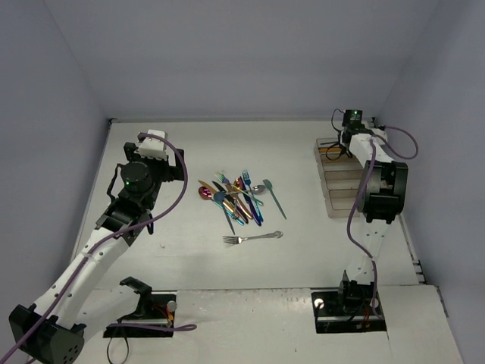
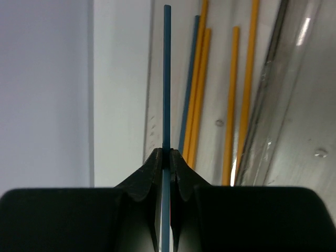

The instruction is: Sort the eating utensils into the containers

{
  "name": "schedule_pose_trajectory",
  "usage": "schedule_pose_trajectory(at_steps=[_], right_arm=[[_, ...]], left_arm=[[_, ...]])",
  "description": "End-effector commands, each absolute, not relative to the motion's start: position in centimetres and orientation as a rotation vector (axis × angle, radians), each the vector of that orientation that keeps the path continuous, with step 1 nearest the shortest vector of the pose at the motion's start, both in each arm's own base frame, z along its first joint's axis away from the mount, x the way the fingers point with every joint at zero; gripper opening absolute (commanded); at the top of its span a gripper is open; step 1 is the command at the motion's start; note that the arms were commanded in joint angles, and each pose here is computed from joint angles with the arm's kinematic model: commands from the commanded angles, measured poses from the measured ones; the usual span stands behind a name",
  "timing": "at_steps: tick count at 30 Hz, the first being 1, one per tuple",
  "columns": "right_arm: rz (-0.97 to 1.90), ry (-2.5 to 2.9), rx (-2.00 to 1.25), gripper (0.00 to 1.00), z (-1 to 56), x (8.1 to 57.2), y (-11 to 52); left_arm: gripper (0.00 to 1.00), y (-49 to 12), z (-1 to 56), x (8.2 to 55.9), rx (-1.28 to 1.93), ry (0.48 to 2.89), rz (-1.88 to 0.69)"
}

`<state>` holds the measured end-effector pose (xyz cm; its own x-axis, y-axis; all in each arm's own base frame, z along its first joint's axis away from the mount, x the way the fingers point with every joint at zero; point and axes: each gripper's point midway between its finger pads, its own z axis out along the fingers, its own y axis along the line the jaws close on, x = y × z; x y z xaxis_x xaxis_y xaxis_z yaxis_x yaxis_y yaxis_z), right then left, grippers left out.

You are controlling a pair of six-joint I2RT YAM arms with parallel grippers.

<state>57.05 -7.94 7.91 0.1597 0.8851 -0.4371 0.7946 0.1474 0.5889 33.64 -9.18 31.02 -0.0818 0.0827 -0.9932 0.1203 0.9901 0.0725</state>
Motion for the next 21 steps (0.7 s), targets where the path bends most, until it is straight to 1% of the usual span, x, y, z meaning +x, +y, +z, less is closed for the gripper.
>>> schedule_pose_trajectory(at_steps=[1,3,4,8,10,12,13,16,19,21], right_arm=[[0.152,1.508,1.719,0.0,9.4,56.6,-9.8],[0.151,1.514,1.725,0.01,9.0,56.4,-9.9],[0.151,1.521,1.727,0.04,8.8,56.3,-9.9],[0.174,1.562,1.697,0.18,9.0,56.5,-9.3],[0.185,1.577,1.645,0.24,10.7,56.7,-9.1],[0.177,1.6,1.565,0.34,12.8,56.6,-8.7],[0.163,1.625,1.516,0.36,13.6,56.4,-8.5],[0.176,1.66,1.401,0.41,17.1,55.5,-7.8],[0.172,1.747,1.231,0.42,19.3,54.5,-6.2],[0.182,1.914,0.918,0.42,20.7,53.6,-2.5]], left_arm=[[0.9,-9.5,33.9,33.6,0.145,1.572,-0.062],[0.9,-9.5,34.0,33.6,0.143,1.569,-0.063],[0.9,-9.5,33.9,33.6,0.144,1.571,-0.062],[0.9,-9.6,33.9,33.6,0.143,1.572,-0.063],[0.9,-9.5,34.0,33.6,0.144,1.569,-0.063],[0.9,-9.5,34.0,33.6,0.144,1.569,-0.063],[0.9,-9.6,34.0,33.6,0.145,1.57,-0.063],[0.9,-9.5,34.0,33.6,0.145,1.569,-0.061],[0.9,-9.5,34.0,33.6,0.147,1.57,-0.058],[0.9,-9.4,34.1,33.6,0.146,1.57,-0.055]])
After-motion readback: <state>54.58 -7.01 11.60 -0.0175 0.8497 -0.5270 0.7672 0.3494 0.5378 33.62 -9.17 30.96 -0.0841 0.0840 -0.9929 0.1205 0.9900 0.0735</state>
